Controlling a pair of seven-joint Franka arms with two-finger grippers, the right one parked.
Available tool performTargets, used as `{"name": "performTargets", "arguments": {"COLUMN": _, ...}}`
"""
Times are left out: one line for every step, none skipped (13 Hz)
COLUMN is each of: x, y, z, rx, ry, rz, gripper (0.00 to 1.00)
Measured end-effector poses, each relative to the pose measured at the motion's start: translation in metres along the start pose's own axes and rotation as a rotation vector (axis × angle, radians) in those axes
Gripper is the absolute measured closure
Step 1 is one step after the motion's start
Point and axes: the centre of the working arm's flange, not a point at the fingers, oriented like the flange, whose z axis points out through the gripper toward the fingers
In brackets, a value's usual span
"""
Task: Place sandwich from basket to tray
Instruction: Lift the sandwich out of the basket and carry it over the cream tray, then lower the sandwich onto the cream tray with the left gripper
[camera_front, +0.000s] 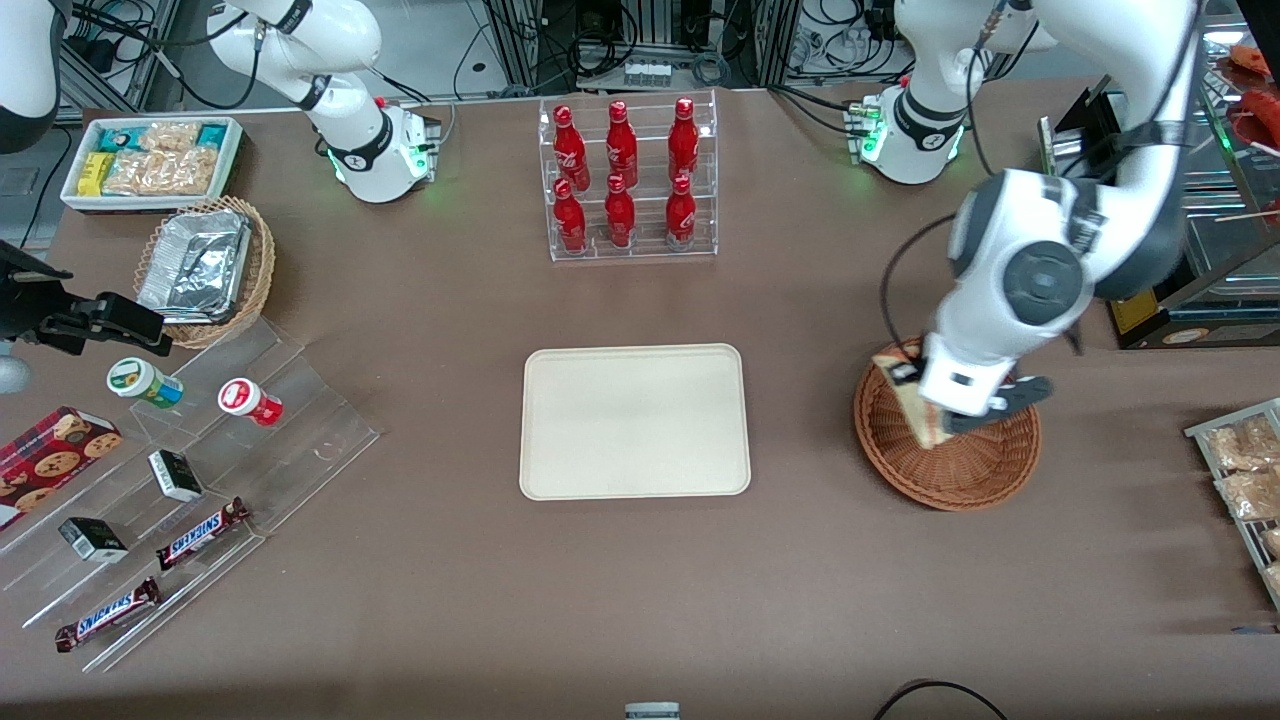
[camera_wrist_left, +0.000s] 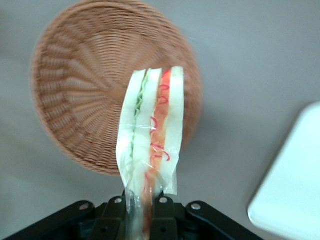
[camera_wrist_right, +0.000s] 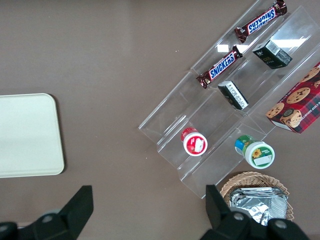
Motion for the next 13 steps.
{"name": "performTargets", "arguments": {"x": -0.013, "y": 0.024, "z": 0.001, "rx": 0.005, "ry": 0.004, "rz": 0.058, "gripper": 0.85}}
{"name": "performTargets", "arguments": {"x": -0.025, "y": 0.047, "z": 0.004, "rx": 0.010, "ry": 0.006, "rz": 0.105, "gripper": 0.85}}
{"name": "performTargets", "arguments": {"x": -0.035, "y": 0.070, "z": 0.007, "rx": 0.014, "ry": 0.008, "rz": 0.148, "gripper": 0.85}}
{"name": "performTargets", "arguments": {"x": -0.044, "y": 0.094, "z": 0.011, "rx": 0.017, "ry": 0.010, "rz": 0.185, "gripper": 0.85}}
{"name": "performTargets", "arguments": {"x": -0.053, "y": 0.118, "z": 0.017, "rx": 0.019, "ry": 0.011, "rz": 0.222, "gripper": 0.85}}
{"name": "performTargets", "arguments": {"x": -0.063, "y": 0.143, "z": 0.025, "rx": 0.022, "ry": 0.012, "rz": 0.252, "gripper": 0.85}}
{"name": "performTargets", "arguments": {"x": -0.071, "y": 0.168, "z": 0.034, "rx": 0.026, "ry": 0.012, "rz": 0.265, "gripper": 0.85}}
{"name": "performTargets", "arguments": {"x": -0.081, "y": 0.194, "z": 0.048, "rx": 0.031, "ry": 0.010, "rz": 0.270, "gripper": 0.85}}
{"name": "performTargets", "arguments": {"x": -0.088, "y": 0.218, "z": 0.063, "rx": 0.032, "ry": 0.010, "rz": 0.281, "gripper": 0.85}}
{"name": "performTargets", "arguments": {"x": -0.092, "y": 0.238, "z": 0.077, "rx": 0.029, "ry": 0.013, "rz": 0.294, "gripper": 0.85}}
{"name": "performTargets", "arguments": {"x": -0.092, "y": 0.253, "z": 0.090, "rx": 0.019, "ry": 0.020, "rz": 0.305, "gripper": 0.85}}
{"name": "performTargets", "arguments": {"x": -0.091, "y": 0.264, "z": 0.102, "rx": 0.002, "ry": 0.030, "rz": 0.312, "gripper": 0.85}}
{"name": "performTargets", "arguments": {"x": -0.090, "y": 0.272, "z": 0.111, "rx": -0.014, "ry": 0.038, "rz": 0.319, "gripper": 0.85}}
